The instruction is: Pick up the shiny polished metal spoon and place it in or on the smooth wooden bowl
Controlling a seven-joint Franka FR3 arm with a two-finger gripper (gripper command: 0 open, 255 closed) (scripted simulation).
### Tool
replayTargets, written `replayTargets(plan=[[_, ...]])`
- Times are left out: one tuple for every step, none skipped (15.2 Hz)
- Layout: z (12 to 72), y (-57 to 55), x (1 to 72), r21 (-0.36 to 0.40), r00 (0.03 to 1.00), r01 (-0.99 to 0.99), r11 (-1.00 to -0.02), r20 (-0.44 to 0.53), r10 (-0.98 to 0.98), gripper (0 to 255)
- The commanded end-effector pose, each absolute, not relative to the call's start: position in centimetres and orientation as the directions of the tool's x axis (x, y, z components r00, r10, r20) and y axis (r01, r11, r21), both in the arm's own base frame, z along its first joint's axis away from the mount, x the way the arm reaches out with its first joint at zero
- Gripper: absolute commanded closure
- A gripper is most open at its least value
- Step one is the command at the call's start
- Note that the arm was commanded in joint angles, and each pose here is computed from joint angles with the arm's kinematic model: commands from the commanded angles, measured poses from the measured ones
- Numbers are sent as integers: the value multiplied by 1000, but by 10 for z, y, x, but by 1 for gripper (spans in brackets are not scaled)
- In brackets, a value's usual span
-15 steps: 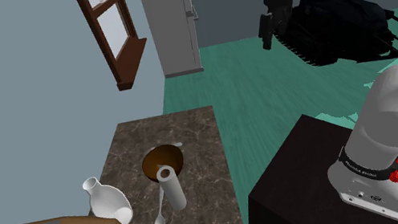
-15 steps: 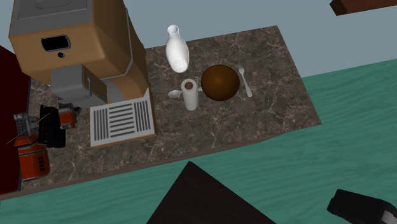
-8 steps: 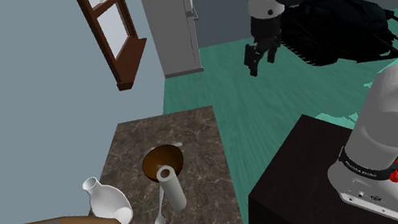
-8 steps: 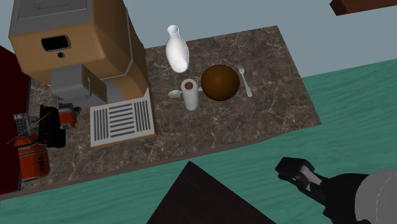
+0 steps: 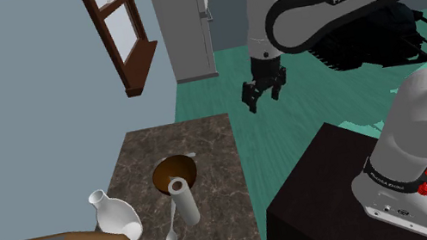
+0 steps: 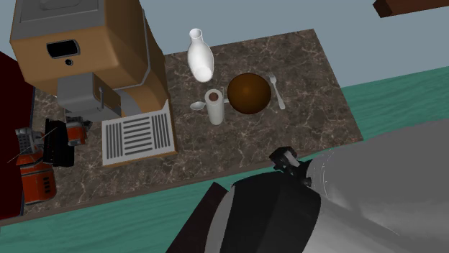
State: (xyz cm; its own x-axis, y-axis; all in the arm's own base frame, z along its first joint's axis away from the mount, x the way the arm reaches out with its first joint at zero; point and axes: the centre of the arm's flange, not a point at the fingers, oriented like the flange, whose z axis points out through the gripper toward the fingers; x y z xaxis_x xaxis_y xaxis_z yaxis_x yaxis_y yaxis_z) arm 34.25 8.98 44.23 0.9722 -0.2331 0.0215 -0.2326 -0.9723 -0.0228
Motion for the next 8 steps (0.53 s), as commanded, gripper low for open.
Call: replayTargets(plan=[[423,106,348,-37,964,-265,-964,18,-266,0],[414,114,351,-43,960,-280,-959,16,-281,0],[405,122,354,-50,955,-295,-954,13,-296,0],[396,130,357,-56,951,-309,-949,10,-310,0],[387,138,360,-62,946,-324,-944,8,-325,0],[378,146,364,-69,941,-338,-939,5,-339,0],[369,154,367,-75,935,-353,-933,2,-354,0],[360,163,371,-81,930,-367,-927,-1,-368,0]])
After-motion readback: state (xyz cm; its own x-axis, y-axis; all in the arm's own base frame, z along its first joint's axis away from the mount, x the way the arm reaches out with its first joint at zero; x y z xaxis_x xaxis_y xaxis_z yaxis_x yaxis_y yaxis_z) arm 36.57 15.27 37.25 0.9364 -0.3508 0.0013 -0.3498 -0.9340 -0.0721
